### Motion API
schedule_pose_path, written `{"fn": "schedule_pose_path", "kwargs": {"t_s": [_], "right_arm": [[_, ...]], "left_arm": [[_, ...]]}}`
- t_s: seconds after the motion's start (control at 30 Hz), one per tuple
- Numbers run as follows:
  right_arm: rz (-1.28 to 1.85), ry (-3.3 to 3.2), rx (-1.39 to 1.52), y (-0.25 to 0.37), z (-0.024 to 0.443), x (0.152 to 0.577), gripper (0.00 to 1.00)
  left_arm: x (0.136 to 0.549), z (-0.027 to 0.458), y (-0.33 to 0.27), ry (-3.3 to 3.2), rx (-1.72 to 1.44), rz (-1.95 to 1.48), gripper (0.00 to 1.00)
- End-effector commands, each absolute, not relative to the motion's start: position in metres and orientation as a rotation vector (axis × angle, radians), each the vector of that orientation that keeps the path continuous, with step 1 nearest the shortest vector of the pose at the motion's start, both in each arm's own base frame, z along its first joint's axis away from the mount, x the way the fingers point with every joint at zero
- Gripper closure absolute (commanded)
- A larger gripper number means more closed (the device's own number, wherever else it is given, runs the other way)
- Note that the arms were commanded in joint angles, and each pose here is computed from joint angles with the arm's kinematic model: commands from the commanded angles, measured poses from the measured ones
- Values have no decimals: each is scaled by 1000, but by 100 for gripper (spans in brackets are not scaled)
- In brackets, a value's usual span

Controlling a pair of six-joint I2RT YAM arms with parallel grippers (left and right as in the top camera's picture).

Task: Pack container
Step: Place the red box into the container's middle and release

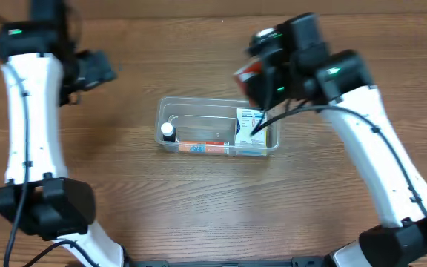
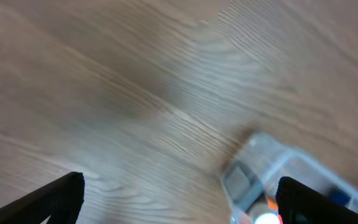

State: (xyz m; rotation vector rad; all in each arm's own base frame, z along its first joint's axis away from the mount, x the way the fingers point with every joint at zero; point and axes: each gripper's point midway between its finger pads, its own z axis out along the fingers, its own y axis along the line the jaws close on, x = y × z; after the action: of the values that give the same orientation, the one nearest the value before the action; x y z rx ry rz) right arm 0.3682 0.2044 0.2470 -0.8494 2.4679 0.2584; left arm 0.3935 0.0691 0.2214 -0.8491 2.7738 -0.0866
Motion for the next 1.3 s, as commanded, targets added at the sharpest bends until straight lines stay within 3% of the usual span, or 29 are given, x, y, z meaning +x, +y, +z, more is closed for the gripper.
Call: {"fn": "schedule_pose_path", "kwargs": {"t_s": [0.0, 0.23, 0.63, 0.8, 0.87, 0.93, 1.03, 1.13, 1.27], "right_arm": [[155, 2427, -1034, 231, 224, 369, 39], [185, 2516, -1184, 265, 155, 371, 39], [176, 2563, -1359, 296, 85, 362, 38], [183, 2569, -1361, 296, 80, 362, 26], [172, 2572, -1355, 294, 80, 363, 9], [159, 2577, -1332, 293, 83, 365, 0], [134, 2549, -1235, 293, 114, 373, 0], [60, 2459, -978, 282, 181, 398, 0], [252, 2405, -796, 261, 243, 402, 0]], "left_arm": [[389, 243, 83, 2686, -942, -242, 0], [387, 243, 89, 2687, -930, -241, 0], [389, 243, 82, 2700, -894, -242, 0], [389, 243, 82, 2702, -894, -243, 0], [388, 243, 81, 2706, -892, -242, 0], [386, 242, 80, 2730, -844, -240, 0], [384, 241, 74, 2782, -685, -224, 0], [387, 241, 58, 2813, -529, -217, 0], [391, 241, 39, 2824, -436, -197, 0]]}}
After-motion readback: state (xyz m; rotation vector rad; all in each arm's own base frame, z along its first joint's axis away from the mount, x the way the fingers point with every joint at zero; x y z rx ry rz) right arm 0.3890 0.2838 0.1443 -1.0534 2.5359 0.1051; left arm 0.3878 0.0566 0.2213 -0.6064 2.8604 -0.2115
